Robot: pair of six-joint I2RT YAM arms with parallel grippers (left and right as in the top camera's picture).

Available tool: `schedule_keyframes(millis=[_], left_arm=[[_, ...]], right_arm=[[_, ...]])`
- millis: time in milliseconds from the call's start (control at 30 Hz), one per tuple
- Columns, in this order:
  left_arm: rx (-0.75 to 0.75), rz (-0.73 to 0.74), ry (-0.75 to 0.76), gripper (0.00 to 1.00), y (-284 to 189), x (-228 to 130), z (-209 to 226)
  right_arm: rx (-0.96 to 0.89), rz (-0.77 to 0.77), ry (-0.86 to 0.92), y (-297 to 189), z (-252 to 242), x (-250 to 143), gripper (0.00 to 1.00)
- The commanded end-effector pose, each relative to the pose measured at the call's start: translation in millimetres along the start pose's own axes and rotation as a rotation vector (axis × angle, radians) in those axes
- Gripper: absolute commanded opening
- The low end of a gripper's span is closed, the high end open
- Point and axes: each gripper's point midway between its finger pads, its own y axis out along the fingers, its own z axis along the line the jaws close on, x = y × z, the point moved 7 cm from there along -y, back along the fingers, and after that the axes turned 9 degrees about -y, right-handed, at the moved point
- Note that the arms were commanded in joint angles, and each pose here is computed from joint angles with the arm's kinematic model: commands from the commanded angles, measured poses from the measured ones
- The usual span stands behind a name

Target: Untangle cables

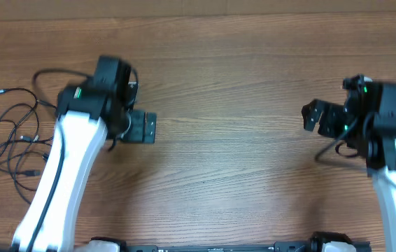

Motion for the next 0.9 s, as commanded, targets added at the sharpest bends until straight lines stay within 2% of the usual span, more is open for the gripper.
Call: schedule_keyframes(millis=[0,167,367,867], left_arm=[[-0.012,-0.189,-0.016,1.00,-22.6,-25.8,12.7],[0.011,-0.457,-0.082,1.00,-59.4,-45.0,30.8],[-0.027,-0.595,-0.095,0.99,-84.1,-49.6,33.1],[-0.003,-0.531,-0.089,0.99,-71.5,-45.1,31.9]], right_arm=[[0.023,-0.085,-0.017,-16.0,4.8,-15.4,1.00],[0.023,-0.159,-0.028,-37.0,7.7,-33.6,1.00],[0.024,-0.157,-0.027,-39.4,8.1,-36.1,1.00],[0.021,-0.024,-0.005,-7.4,3.0,-36.1,1.00]])
